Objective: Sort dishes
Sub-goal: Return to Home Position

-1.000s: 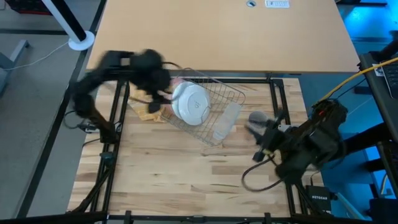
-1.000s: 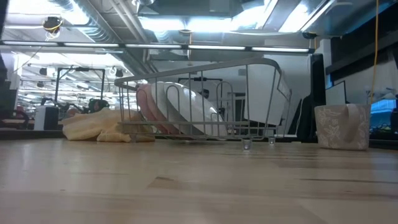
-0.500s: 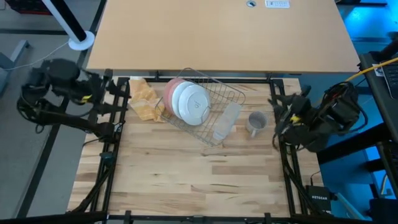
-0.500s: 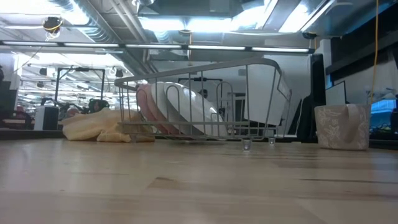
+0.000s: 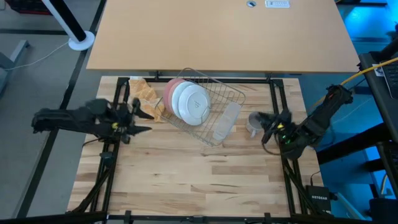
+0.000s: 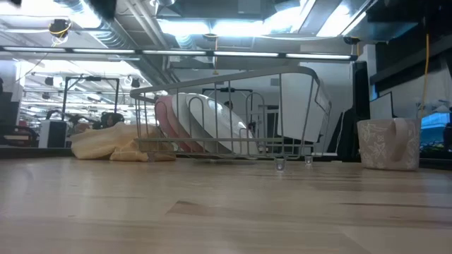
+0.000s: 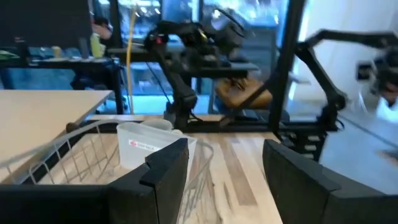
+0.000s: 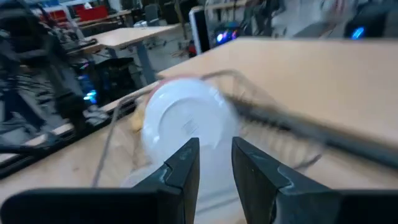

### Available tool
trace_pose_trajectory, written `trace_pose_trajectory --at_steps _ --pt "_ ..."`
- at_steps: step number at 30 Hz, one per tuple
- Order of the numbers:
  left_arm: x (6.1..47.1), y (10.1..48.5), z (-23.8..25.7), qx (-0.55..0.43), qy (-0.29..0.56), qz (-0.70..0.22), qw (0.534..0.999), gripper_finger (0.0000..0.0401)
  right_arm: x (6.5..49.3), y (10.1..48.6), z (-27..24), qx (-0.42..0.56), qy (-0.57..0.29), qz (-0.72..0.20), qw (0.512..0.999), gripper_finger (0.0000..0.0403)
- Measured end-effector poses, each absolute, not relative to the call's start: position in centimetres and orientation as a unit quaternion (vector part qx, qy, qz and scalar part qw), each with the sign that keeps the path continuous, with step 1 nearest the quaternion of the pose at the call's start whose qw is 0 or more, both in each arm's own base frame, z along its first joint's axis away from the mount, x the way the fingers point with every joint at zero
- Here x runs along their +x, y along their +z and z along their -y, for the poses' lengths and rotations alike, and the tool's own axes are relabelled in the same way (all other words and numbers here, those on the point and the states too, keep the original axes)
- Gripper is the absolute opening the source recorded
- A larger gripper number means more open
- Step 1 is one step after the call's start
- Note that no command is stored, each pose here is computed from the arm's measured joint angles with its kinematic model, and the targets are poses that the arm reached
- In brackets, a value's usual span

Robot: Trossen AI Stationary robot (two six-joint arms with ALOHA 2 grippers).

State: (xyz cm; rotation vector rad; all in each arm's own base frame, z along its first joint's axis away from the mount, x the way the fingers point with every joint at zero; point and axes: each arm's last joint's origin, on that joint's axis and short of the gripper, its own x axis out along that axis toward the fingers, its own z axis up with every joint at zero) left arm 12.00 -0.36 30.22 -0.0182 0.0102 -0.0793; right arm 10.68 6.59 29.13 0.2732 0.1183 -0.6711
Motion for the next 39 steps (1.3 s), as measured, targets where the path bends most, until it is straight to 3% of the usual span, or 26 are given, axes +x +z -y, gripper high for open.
trace_pose_trajectory --at_steps 4,9,16,22,28,34,39 --pt "12.3 25.6 0.1 -0.053 -0.01 0.038 0.998 0.0196 11.8 26.1 -7.7 0.195 -0.306 -0.05 0.931 0.0097" --pt "11.3 22.7 -0.2 -0.075 0.009 0.064 0.995 0.0196 12.6 24.1 -8.7 0.238 -0.252 -0.068 0.936 0.0097" --pt "9.4 21.5 -0.5 -0.074 0.047 0.111 0.99 0.0196 13.5 24.5 -10.1 0.165 -0.103 -0.099 0.976 0.0097" --pt "8.8 20.7 -0.7 -0.097 0.067 0.085 0.989 0.0196 13.1 25.3 -10.1 0.111 -0.025 -0.103 0.988 0.0097" --pt "8.7 20.0 -1.2 -0.111 0.159 0.057 0.979 0.0196 11.8 27.5 -9.7 0.064 0.131 -0.059 0.987 0.0097" --pt "8.6 18.6 -1.5 -0.166 0.219 0.001 0.962 0.0196 10.1 28.1 -7.7 0.006 0.097 -0.038 0.995 0.0097" --pt "8.5 17.5 -1.4 -0.232 0.232 -0.033 0.944 0.0196 8.6 27.8 -5.6 0.039 0.084 -0.056 0.994 0.0097"
